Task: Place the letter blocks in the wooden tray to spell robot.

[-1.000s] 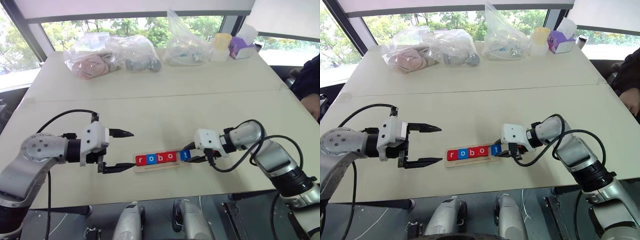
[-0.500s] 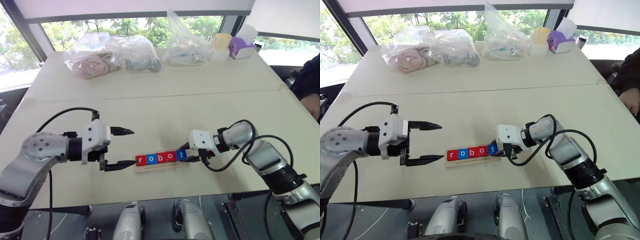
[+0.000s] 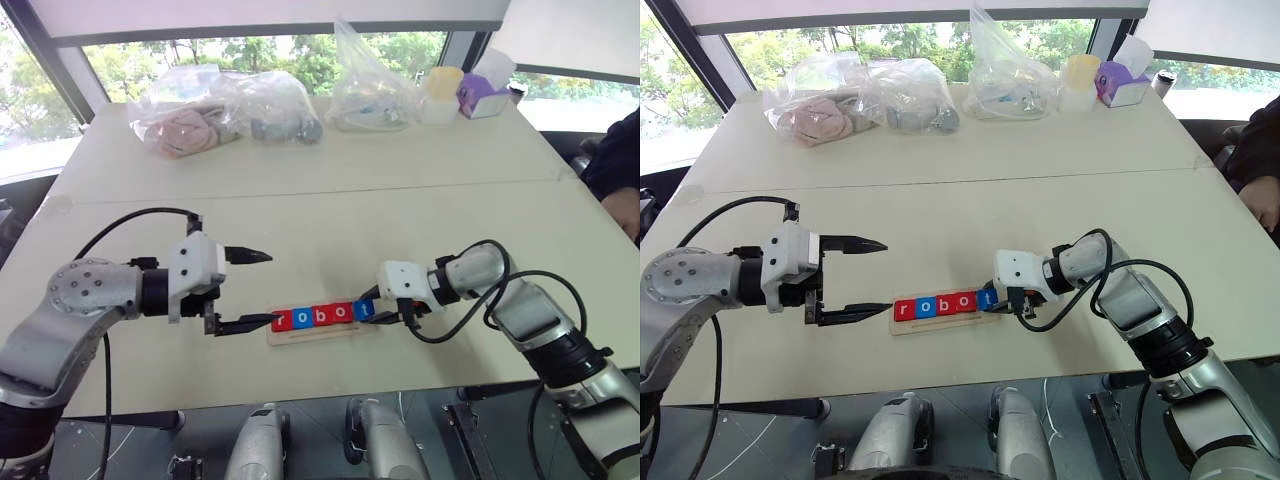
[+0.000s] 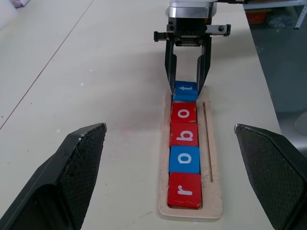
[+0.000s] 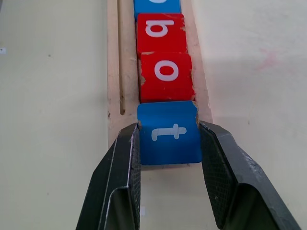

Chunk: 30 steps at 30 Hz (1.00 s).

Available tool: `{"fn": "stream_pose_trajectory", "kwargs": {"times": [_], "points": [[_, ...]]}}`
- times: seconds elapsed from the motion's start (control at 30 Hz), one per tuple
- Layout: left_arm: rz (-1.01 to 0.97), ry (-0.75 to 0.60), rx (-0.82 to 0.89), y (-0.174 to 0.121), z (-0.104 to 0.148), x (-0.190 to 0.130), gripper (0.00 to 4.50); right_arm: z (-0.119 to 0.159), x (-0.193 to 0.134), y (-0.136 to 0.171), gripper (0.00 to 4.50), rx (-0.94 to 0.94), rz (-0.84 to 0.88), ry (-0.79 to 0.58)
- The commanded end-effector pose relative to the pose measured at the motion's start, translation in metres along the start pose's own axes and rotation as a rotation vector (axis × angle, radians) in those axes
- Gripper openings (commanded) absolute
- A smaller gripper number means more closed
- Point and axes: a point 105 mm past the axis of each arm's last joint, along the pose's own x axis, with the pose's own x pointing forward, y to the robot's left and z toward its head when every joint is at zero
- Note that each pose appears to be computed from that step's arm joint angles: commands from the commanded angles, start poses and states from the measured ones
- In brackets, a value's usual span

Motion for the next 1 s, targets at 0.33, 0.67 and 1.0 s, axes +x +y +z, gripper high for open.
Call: {"fn": "stream_pose_trajectory", "kwargs": {"times": [0.33,0.67,1.0], "points": [[-0.007,-0.025,0.04,-0.001,0.01,0.003,4.5,0.024,-0.01,-0.015,4.48,-0.02,-0.076,-0.077],[-0.015,-0.033,0.04,-0.001,0.01,0.005,4.5,0.003,-0.027,-0.036,4.48,0.005,-0.199,-0.015],[-0.016,-0.038,0.04,-0.001,0.01,0.007,4.5,-0.005,-0.031,-0.039,4.48,0.003,-0.226,0.009]]}}
